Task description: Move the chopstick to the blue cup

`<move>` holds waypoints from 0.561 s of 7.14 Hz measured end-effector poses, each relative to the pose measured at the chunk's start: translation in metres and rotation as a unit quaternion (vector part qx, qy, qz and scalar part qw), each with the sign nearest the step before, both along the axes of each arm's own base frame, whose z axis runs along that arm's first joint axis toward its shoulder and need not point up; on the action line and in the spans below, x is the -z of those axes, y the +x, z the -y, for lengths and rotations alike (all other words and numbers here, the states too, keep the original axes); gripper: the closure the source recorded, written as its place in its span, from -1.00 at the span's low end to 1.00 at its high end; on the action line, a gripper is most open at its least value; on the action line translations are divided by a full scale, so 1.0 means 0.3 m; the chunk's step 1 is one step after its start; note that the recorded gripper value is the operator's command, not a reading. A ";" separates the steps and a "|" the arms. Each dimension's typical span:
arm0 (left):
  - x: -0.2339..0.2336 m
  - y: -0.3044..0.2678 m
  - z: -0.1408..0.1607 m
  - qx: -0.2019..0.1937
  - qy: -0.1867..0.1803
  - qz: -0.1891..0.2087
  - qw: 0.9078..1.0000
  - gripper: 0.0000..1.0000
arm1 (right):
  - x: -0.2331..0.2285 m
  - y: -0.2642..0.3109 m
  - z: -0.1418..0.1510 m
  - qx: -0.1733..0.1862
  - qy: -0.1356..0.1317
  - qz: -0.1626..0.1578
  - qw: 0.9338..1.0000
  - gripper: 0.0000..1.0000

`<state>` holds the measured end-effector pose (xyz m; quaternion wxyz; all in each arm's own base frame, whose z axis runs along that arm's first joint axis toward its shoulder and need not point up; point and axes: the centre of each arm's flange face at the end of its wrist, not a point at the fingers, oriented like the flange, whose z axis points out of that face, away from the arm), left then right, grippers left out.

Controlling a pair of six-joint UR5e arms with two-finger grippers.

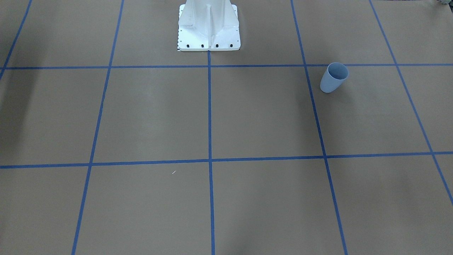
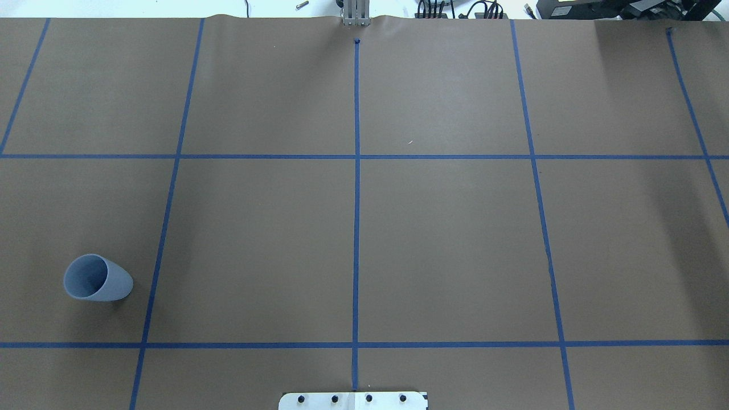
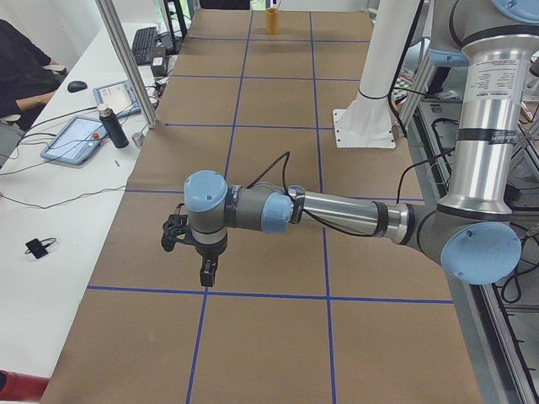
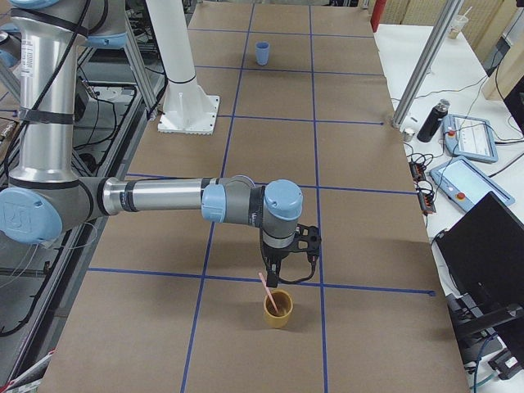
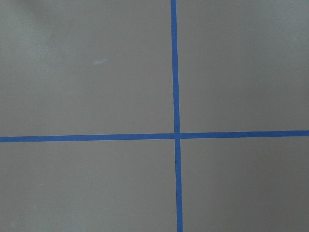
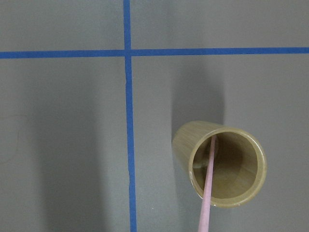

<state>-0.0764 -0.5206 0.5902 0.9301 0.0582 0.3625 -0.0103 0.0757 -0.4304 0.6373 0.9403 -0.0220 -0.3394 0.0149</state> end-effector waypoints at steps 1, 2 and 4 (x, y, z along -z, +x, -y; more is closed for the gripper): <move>0.003 -0.001 0.000 0.000 0.000 0.000 1.000 -0.97 | -0.005 0.003 0.001 -0.001 -0.001 0.000 1.000 -1.00; 0.004 -0.001 0.000 0.001 0.000 0.000 1.000 -0.97 | -0.004 0.007 0.002 -0.002 -0.001 0.001 1.000 -1.00; -0.007 0.001 -0.007 0.001 -0.003 0.000 1.000 -0.97 | 0.005 0.016 0.004 -0.006 0.002 0.002 1.000 -1.00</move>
